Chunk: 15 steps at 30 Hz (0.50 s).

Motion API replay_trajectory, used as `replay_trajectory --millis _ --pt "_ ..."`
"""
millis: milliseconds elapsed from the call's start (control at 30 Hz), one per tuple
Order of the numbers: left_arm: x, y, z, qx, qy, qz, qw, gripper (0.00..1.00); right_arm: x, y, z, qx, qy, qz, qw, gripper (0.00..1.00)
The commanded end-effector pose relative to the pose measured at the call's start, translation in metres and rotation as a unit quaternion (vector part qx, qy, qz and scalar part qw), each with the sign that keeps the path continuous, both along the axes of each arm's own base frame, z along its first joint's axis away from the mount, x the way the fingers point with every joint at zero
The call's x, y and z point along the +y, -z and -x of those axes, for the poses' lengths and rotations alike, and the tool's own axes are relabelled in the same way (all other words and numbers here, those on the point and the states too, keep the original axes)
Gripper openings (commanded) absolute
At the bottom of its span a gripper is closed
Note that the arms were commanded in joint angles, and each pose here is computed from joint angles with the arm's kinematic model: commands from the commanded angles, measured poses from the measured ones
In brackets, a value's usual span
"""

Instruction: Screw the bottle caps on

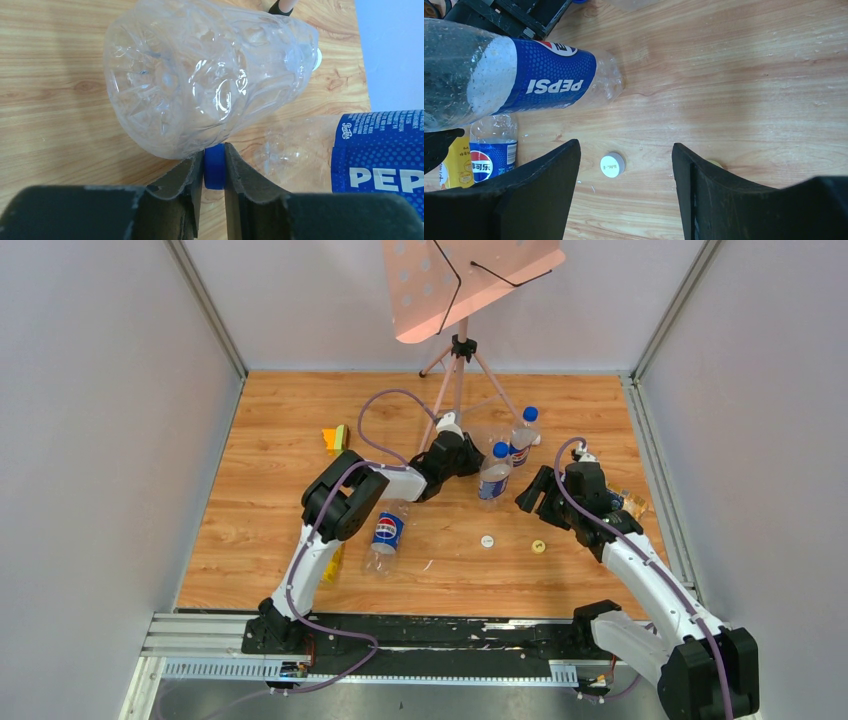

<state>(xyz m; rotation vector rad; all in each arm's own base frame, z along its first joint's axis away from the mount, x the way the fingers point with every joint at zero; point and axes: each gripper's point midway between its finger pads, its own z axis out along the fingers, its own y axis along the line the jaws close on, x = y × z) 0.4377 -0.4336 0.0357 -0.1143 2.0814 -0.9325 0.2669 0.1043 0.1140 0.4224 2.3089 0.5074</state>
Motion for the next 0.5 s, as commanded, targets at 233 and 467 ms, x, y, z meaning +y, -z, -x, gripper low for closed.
replay_trajectory --millis 233,467 --pt "0.014 -0.011 0.015 -0.002 0.004 -0.021 1.000 0.15 0.002 -0.026 -0.009 -0.029 0.004 -0.014 0.999 0.68" --pt "0.058 -0.045 0.043 -0.020 0.015 -0.103 0.994 0.05 -0.003 -0.032 0.000 -0.048 0.006 -0.012 0.999 0.68"
